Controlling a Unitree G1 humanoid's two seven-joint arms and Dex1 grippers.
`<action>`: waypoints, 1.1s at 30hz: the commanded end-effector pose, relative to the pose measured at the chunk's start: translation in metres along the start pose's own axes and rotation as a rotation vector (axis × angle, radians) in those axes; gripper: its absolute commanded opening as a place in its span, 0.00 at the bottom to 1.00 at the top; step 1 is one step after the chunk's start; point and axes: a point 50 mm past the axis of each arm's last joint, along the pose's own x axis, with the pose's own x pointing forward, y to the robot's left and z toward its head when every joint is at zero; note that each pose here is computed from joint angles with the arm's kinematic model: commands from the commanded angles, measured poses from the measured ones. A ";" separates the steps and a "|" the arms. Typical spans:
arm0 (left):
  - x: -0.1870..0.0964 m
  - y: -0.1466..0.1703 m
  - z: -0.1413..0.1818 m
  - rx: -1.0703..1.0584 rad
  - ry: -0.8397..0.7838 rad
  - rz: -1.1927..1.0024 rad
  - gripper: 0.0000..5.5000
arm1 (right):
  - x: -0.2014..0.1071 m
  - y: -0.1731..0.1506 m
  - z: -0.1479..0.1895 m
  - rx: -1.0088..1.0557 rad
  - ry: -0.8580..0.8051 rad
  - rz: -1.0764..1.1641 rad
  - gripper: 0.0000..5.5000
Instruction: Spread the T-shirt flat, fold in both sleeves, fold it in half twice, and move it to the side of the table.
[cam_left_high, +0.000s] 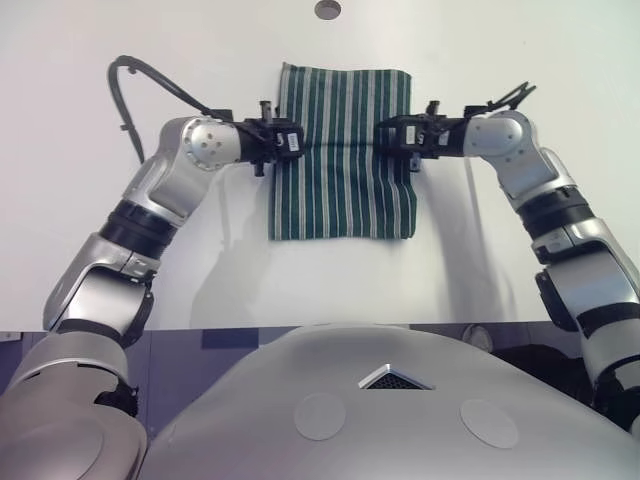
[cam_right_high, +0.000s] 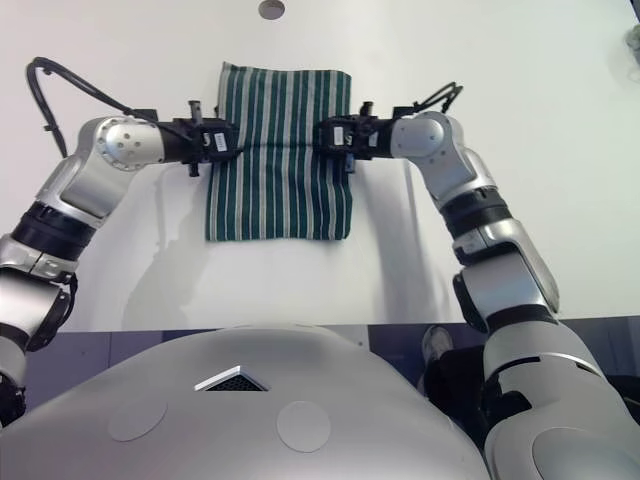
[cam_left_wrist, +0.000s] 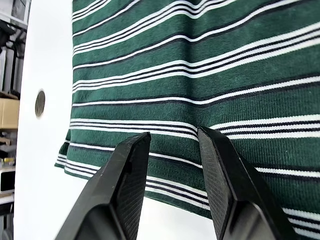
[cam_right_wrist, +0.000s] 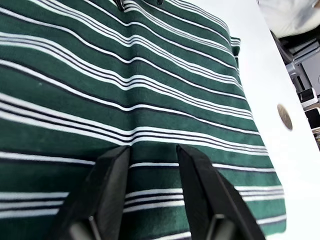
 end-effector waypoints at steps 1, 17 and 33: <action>-0.012 -0.007 -0.011 -0.189 0.001 0.030 0.32 | -0.012 0.011 -0.009 0.017 0.013 0.021 0.32; -0.069 -0.074 -0.014 0.542 -0.318 0.100 0.66 | -0.148 0.085 -0.032 -0.504 -0.108 -0.075 0.68; -0.084 -0.076 -0.049 0.684 -0.230 0.092 0.66 | -0.123 0.108 -0.042 -0.553 -0.148 -0.025 0.68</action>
